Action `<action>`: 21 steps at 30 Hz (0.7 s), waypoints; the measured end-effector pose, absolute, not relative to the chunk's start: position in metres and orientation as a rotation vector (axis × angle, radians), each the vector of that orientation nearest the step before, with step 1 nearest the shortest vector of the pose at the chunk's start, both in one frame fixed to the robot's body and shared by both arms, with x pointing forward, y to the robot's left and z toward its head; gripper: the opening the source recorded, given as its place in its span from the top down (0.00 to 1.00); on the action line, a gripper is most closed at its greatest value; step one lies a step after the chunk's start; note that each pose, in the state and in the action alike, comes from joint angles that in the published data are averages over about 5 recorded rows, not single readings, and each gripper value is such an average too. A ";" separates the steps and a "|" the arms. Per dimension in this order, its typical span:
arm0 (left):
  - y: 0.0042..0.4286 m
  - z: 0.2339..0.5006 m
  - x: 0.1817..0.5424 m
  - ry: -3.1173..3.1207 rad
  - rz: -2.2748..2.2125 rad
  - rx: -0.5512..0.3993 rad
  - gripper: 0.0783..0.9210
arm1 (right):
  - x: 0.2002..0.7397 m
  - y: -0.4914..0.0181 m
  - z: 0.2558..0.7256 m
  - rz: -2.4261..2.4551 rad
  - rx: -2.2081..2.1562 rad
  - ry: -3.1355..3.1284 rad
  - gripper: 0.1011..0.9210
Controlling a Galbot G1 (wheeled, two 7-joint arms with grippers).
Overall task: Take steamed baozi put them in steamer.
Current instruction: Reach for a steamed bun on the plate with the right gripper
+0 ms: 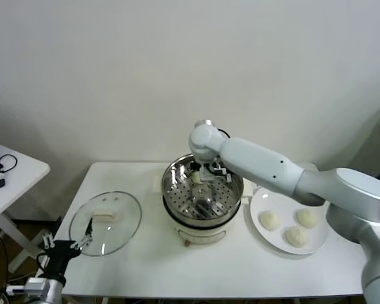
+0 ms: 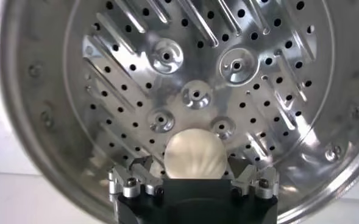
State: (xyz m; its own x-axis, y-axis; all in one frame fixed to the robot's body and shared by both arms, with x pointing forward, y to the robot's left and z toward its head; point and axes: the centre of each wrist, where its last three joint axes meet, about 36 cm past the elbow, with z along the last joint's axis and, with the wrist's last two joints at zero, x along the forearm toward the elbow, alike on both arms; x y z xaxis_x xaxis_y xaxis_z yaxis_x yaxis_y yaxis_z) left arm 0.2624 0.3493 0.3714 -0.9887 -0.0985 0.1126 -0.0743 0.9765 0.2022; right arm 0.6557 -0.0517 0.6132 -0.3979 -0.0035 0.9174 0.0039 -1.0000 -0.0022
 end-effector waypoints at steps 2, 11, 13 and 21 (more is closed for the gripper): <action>0.349 0.372 0.263 -3.003 -0.300 0.131 0.12 | 0.657 -0.064 0.629 -2.629 -1.737 0.060 0.12; 0.346 0.376 0.268 -3.015 -0.299 0.113 0.12 | 0.661 -0.155 0.688 -2.581 -1.959 0.678 0.12; 0.344 0.376 0.269 -3.018 -0.293 0.110 0.12 | 0.662 -0.183 0.691 -2.556 -2.014 0.858 0.12; 0.334 0.380 0.275 -3.041 -0.288 0.088 0.12 | 0.651 -0.292 0.663 -2.419 -2.150 1.546 0.12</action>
